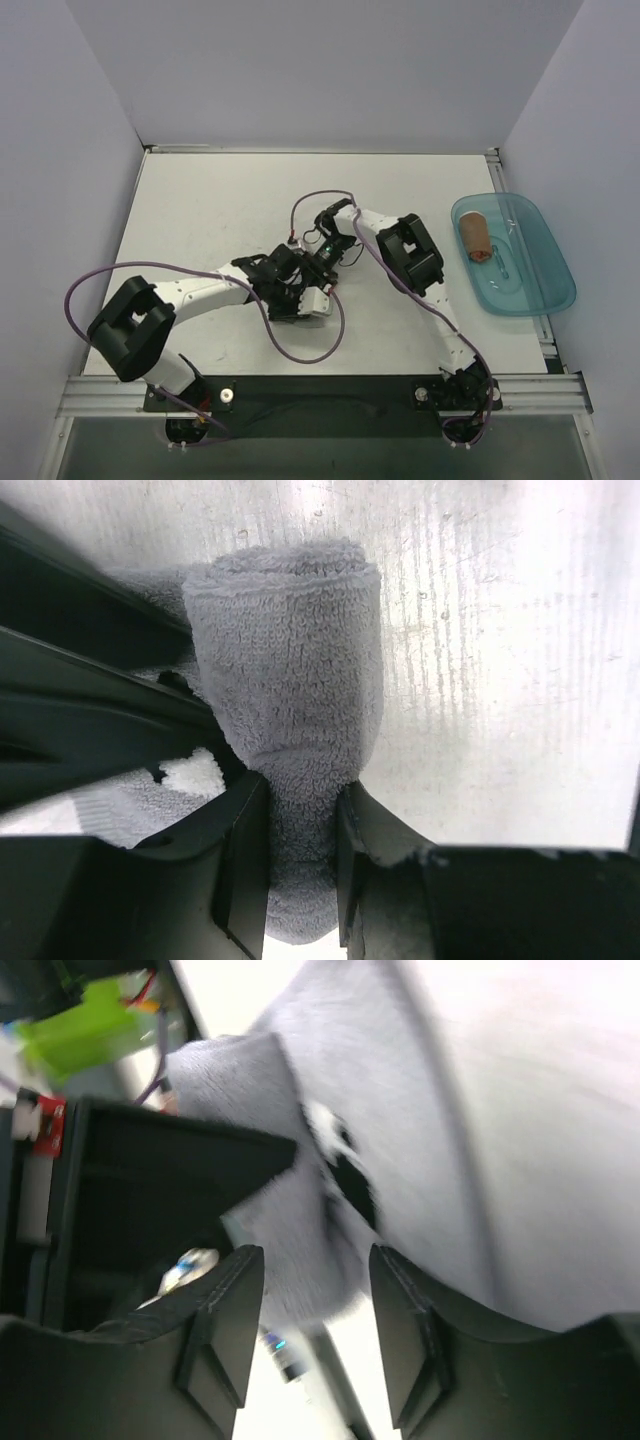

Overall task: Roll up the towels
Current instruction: Roll the towel

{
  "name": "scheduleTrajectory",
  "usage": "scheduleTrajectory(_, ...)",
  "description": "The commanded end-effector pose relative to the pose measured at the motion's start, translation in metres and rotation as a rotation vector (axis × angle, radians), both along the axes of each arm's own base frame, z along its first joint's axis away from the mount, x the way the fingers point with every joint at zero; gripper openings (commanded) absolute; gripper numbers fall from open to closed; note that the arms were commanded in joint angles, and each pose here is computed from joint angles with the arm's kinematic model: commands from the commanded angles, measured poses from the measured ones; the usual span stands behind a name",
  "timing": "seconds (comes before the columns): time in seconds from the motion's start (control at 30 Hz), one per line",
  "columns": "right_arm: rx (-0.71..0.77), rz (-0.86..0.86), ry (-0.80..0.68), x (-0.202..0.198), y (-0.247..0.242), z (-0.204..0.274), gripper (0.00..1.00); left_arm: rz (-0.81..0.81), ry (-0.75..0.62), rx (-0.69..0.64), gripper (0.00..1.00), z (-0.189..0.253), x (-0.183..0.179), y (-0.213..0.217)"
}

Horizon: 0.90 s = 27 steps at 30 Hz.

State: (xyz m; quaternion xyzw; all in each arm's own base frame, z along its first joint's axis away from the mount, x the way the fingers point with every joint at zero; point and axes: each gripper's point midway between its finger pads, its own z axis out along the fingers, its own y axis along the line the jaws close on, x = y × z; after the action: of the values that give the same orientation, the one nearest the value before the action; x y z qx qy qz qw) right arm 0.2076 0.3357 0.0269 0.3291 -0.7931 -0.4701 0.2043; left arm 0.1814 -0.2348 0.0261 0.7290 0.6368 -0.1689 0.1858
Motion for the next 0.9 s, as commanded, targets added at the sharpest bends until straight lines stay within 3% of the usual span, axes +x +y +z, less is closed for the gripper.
scheduleTrajectory(0.0,-0.059,-0.069,-0.23,0.052,-0.023,0.013,0.48,0.023,0.399,0.143,0.0,-0.019,-0.064,0.039)
scheduleTrajectory(0.17,-0.04,-0.173,-0.329,0.08,-0.042,0.058,0.47,0.046,0.527,0.135,0.0,-0.008,-0.054,0.034)
scheduleTrajectory(0.4,-0.015,-0.288,-0.448,0.081,-0.086,0.109,0.43,0.059,0.661,0.136,0.01,-0.013,-0.019,0.034)
scheduleTrajectory(0.73,0.124,-0.321,-0.659,0.03,-0.111,0.179,0.33,0.095,0.904,0.18,0.04,-0.019,0.025,0.027)
scheduleTrajectory(0.87,0.138,-0.227,-0.784,0.006,-0.105,0.183,0.33,0.109,0.96,0.209,0.05,-0.033,0.033,0.028)
